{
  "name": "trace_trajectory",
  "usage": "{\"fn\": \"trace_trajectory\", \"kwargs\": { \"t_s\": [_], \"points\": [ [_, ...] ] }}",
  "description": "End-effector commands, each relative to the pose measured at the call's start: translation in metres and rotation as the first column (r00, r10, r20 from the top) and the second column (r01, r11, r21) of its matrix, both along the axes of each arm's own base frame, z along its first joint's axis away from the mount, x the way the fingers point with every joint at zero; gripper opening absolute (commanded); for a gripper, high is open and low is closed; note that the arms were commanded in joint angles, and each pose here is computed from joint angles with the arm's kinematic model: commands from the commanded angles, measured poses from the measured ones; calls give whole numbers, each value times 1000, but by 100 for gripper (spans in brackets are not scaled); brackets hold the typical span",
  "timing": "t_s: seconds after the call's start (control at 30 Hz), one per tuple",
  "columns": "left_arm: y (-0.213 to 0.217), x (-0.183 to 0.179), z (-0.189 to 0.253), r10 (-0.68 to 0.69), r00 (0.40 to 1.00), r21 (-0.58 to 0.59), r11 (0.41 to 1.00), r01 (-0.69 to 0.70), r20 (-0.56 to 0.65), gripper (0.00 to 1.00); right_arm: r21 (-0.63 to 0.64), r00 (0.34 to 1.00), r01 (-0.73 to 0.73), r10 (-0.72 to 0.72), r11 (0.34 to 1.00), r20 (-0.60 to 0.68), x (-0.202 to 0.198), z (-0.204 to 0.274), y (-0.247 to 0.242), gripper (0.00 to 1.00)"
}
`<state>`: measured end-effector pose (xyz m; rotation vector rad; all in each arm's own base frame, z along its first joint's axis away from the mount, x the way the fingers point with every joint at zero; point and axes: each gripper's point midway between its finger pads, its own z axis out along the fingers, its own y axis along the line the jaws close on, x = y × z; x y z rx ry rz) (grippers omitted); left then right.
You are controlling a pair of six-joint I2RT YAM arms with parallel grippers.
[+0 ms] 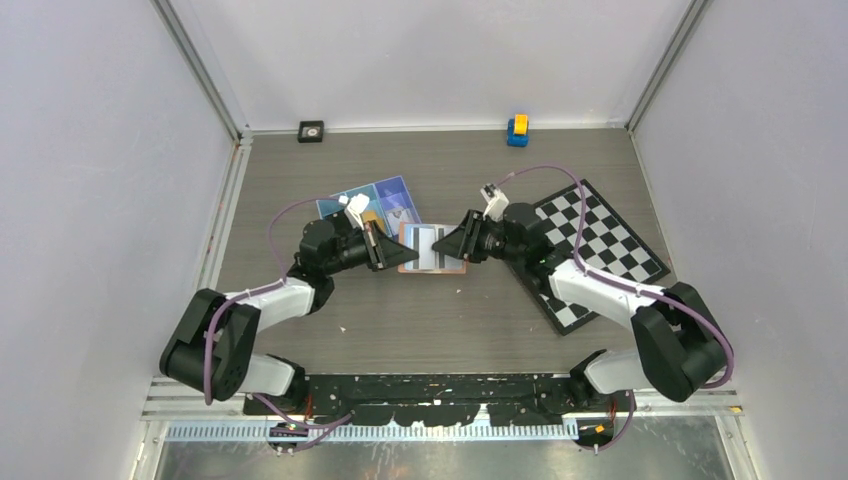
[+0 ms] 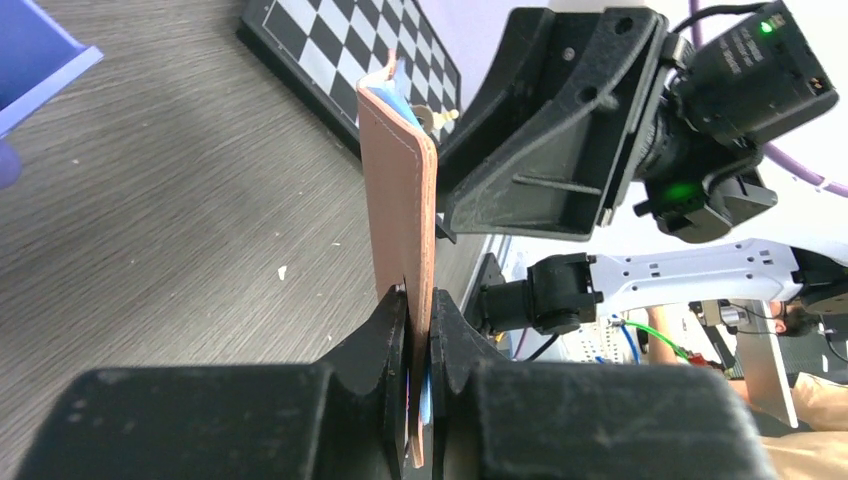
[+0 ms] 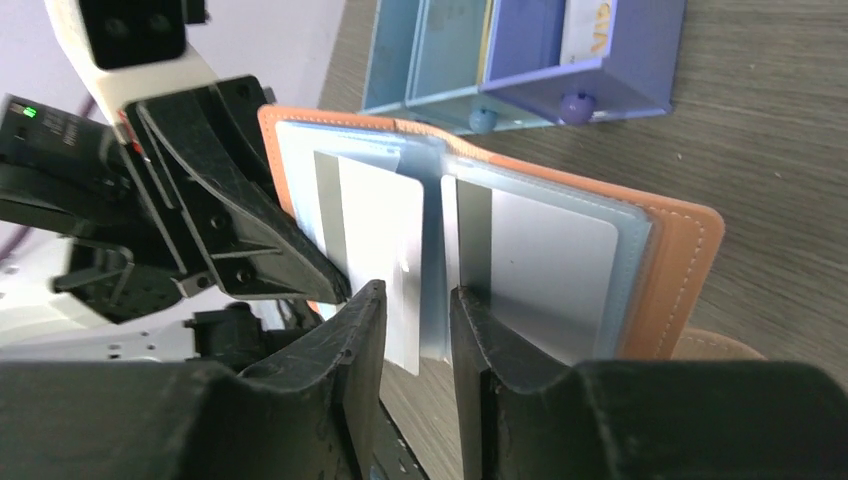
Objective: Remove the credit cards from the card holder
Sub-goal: Remove the credit card from the card holder.
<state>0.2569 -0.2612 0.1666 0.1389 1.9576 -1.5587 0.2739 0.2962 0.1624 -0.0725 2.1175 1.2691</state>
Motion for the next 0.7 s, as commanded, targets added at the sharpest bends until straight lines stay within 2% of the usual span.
{"fn": "trace_trajectory", "kwargs": {
  "t_s": [0.0,0.2,0.43,0.57,0.67],
  "points": [
    [-9,-5,39,-71,990,-112,990,85,122,0,131,1000,-22,22,991,3,9,21,5,37],
    [-12,-6,40,-95,989,-140,984,111,114,0,238,995,-101,95,966,39,0,39,13,34],
    [-13,-5,39,-104,989,-161,980,120,101,0,326,987,-157,135,932,90,-11,58,15,12],
    [-12,-4,39,-96,990,-166,980,112,98,0,350,984,-167,133,922,119,-14,67,13,4],
    [-8,-3,41,-83,991,-179,979,101,106,10,351,987,-141,106,926,117,-11,67,8,0]
  ]
}}
